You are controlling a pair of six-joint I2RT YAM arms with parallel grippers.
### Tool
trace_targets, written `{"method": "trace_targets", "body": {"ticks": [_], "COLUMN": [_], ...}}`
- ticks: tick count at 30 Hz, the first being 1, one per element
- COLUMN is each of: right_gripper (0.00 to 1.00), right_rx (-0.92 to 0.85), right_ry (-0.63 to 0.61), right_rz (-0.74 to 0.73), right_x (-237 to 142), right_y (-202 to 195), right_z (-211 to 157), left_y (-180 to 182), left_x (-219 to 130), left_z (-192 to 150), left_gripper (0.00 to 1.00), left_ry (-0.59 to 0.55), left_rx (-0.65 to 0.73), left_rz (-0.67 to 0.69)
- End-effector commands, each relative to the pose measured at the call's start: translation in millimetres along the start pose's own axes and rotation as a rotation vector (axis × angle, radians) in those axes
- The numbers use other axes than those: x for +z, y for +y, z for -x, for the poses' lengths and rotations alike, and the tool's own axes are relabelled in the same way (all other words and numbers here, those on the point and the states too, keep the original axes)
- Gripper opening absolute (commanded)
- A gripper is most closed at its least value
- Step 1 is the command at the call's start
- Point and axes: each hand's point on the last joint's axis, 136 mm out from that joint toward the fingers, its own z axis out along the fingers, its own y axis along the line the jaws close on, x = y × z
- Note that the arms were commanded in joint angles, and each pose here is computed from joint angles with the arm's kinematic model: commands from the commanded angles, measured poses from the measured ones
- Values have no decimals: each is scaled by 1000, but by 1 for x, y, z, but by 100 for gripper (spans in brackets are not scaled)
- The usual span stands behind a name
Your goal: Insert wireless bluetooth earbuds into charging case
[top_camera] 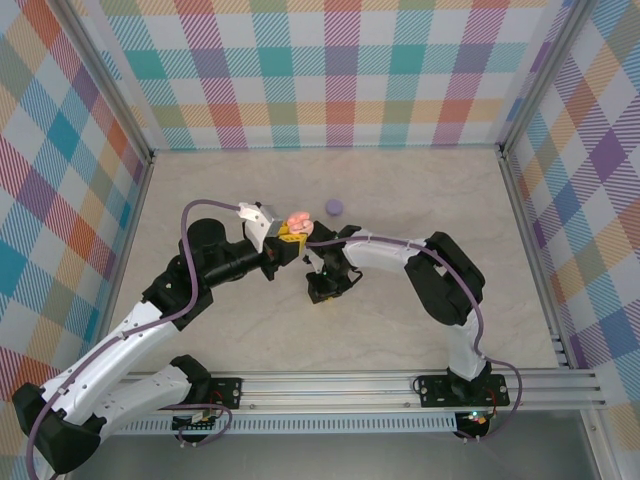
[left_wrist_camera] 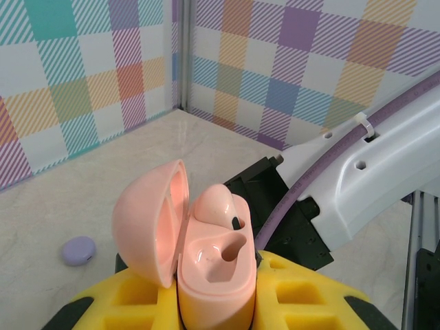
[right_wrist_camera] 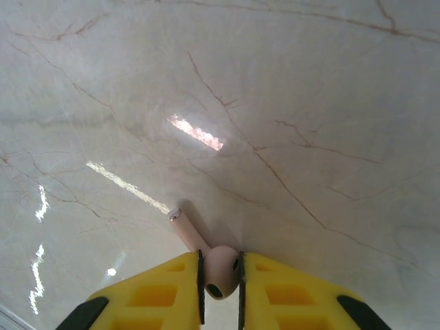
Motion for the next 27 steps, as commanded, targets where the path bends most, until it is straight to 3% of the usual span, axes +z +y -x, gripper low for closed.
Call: {"method": "trace_targets", "body": {"ticks": [1, 15, 21, 27], "right_gripper": [18, 17, 18, 29], "right_rx": [-19, 21, 31, 30], "right_ry": [7, 15, 16, -16], "right_rz": [-71, -123, -135, -123], "right_x": [-3, -26, -29, -40], "right_y": [-10, -74, -83, -78], "right_z": [-2, -15, -14, -10], "left_y": [-3, -2, -2, -3], "left_x": [0, 3, 5, 5], "left_z": [5, 4, 5, 5], "left_gripper": [8, 8, 8, 8], "left_ry": [-17, -15, -13, -8], "left_rx": [2, 0, -6, -6], "left_rz": [-3, -7, -10, -12]}}
